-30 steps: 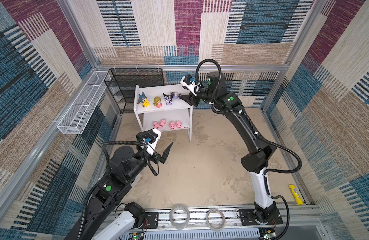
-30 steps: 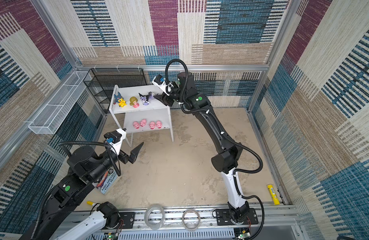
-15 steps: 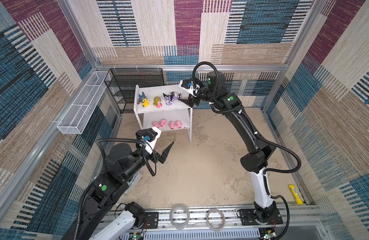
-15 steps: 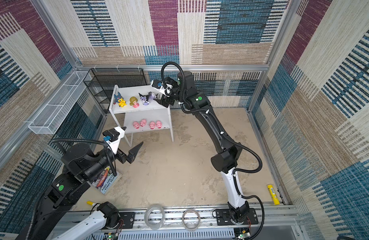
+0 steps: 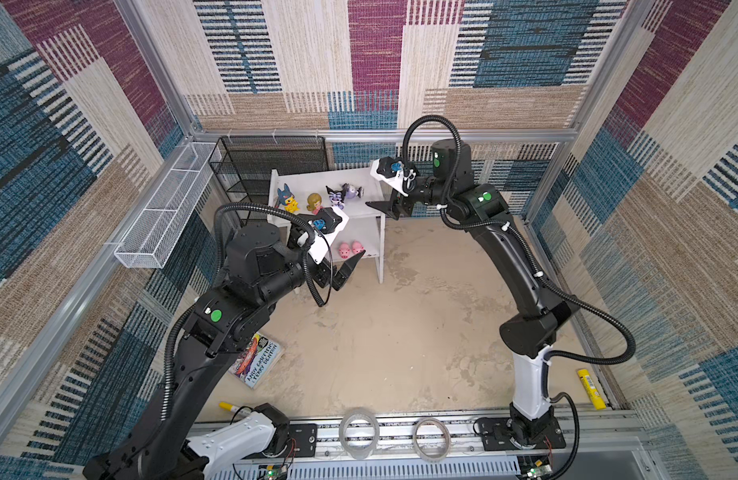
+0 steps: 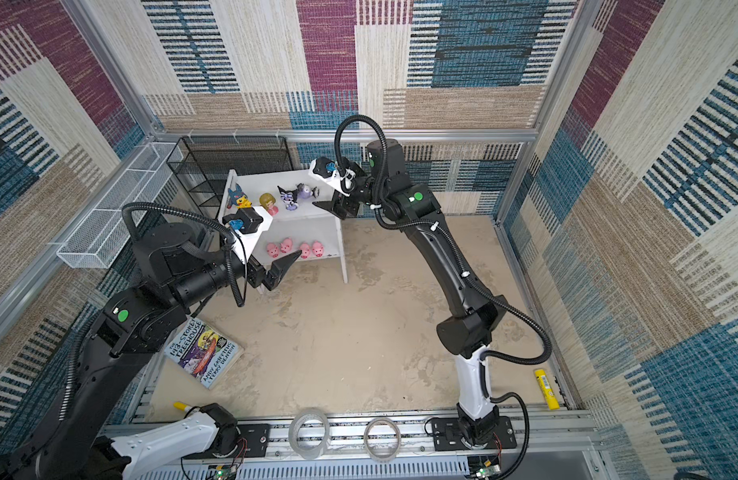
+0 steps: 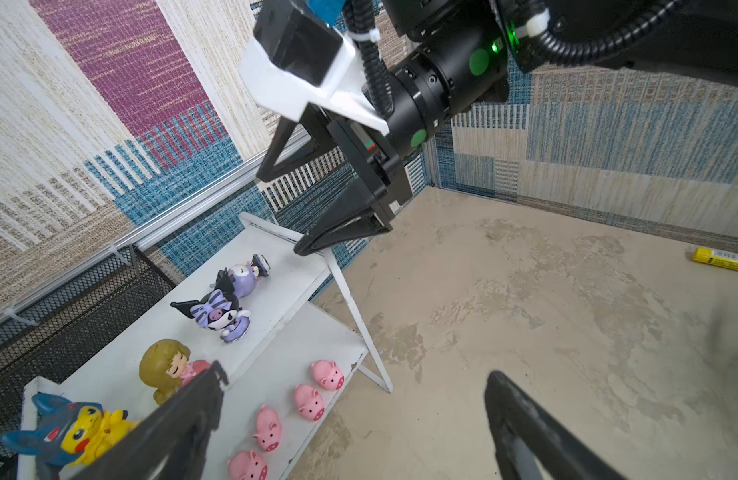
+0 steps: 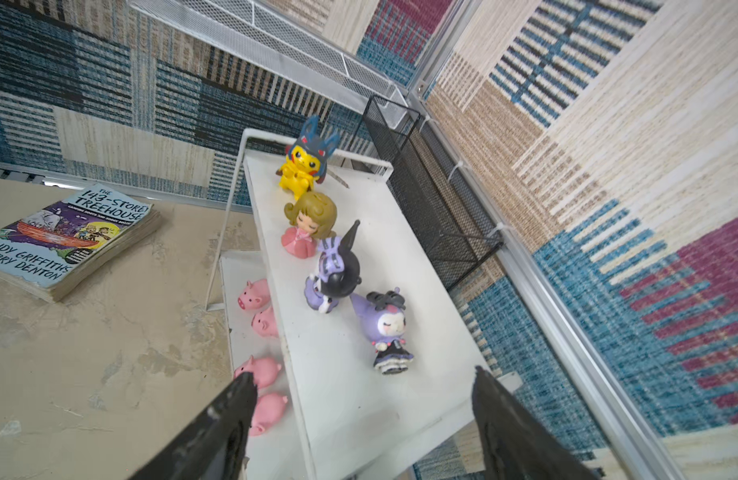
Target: Place and organize the plastic toys onto the shelf
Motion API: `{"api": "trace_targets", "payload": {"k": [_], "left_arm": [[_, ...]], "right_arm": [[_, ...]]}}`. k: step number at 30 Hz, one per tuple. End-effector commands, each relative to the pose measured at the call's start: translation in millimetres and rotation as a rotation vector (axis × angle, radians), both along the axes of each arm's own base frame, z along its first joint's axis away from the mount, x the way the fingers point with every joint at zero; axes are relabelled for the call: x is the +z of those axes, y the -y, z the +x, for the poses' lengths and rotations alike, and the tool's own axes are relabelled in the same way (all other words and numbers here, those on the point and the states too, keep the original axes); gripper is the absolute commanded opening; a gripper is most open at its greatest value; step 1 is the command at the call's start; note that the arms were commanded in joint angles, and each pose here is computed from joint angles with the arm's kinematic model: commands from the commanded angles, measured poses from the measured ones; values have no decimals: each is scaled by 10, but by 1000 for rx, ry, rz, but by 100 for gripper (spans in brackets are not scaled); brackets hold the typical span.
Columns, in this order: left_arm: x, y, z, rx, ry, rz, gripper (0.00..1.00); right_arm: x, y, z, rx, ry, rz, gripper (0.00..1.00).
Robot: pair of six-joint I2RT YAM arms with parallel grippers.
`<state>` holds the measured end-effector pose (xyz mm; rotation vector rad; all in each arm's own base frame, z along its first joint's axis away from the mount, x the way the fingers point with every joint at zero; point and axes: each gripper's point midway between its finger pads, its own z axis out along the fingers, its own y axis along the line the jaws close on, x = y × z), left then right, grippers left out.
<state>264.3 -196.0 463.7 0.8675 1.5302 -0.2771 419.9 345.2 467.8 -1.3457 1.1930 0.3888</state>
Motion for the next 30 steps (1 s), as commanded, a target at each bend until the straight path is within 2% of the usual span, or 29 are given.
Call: {"api": "trace_targets", "payload": {"k": [1, 6, 11, 14, 17, 22, 27, 30], "left_arm": [[-30, -7, -63, -18, -10, 19, 99], [42, -70, -55, 4, 43, 47, 99], [147, 27, 204, 9, 74, 130, 99], [193, 95, 406, 7, 67, 172, 98], [176, 122, 617, -1, 26, 185, 97], [212, 156, 863, -1, 18, 239, 95], [137, 130, 1070, -16, -55, 303, 91], [154, 99, 1161, -9, -51, 327, 90]], "right_arm": [[-195, 36, -231, 104, -94, -46, 83], [-233, 43, -131, 84, -116, -32, 82], [-240, 71, -218, 85, -179, -18, 81], [-283, 162, -332, 59, -216, -26, 84], [-382, 283, -507, 32, -239, -20, 87], [-430, 553, -942, -3, -189, 51, 92], [-498, 750, -1320, -10, -202, 110, 93], [-586, 825, -1459, -18, -223, 118, 93]]}}
